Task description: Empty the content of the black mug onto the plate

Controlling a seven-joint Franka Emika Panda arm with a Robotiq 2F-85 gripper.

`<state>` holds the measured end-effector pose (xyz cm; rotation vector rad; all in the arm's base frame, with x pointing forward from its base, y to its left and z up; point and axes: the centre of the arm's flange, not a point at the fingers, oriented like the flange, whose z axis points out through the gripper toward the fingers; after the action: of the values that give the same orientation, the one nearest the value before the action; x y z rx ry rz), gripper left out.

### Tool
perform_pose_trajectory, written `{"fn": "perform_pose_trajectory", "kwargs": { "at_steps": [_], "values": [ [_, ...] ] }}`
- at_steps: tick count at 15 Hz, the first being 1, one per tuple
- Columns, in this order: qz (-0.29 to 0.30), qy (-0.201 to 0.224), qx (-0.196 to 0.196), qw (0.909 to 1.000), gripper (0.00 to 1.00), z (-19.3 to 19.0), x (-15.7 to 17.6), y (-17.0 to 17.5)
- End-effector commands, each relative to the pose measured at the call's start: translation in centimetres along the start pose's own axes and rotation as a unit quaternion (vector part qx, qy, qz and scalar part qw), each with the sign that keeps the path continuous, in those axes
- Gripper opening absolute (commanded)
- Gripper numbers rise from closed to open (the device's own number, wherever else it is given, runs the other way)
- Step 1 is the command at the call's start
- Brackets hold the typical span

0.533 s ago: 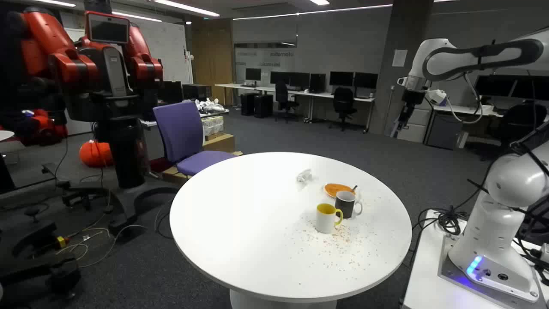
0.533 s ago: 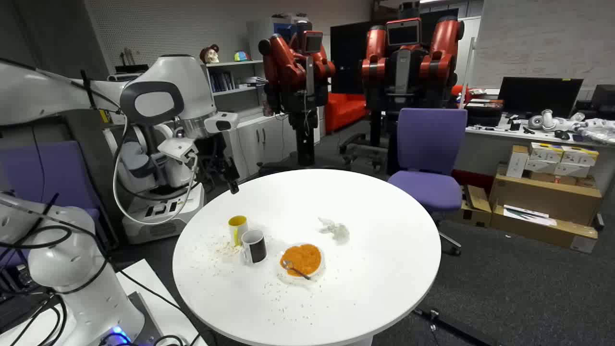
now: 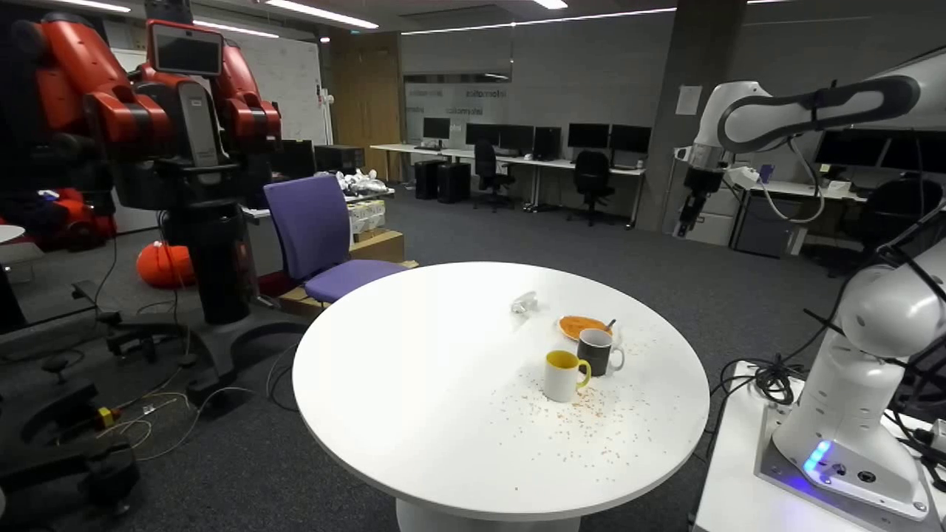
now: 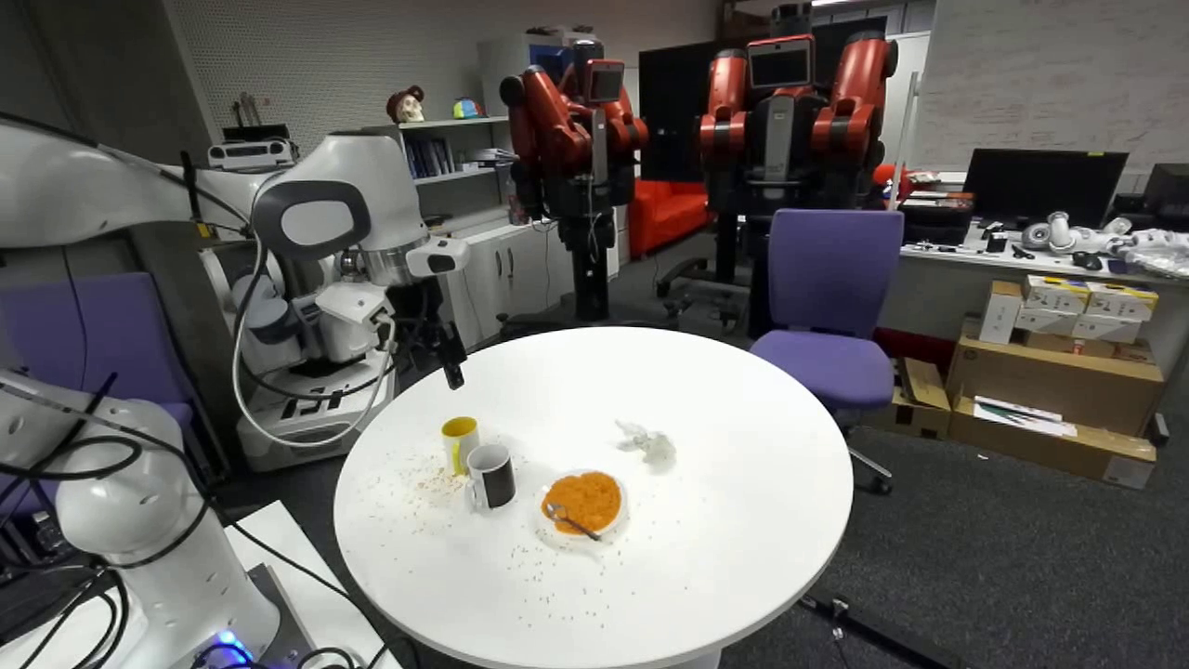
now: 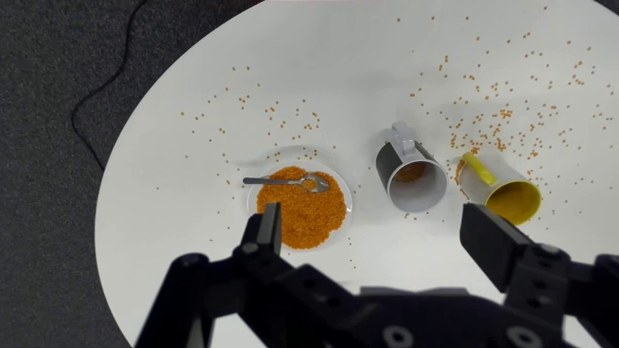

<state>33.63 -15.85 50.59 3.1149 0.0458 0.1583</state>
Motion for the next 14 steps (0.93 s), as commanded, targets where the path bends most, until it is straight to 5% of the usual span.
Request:
{"fn": "perform_pose_trajectory", "kwargs": {
  "at_steps": [1, 5, 9, 14],
  "values": [
    [0.005, -0.002, 0.003, 1.0, 1.0, 6.2, 2.8, -1.9],
    [-0.009, -0.017, -0.008, 0.9998, 1.0, 13.3, 4.6, -4.4],
    [-0.032, -0.045, 0.027, 0.9981, 1.0, 18.5, 5.4, -7.1],
    [-0.026, -0.054, 0.012, 0.9981, 1.0, 17.5, 4.6, -6.8]
  ]
}}
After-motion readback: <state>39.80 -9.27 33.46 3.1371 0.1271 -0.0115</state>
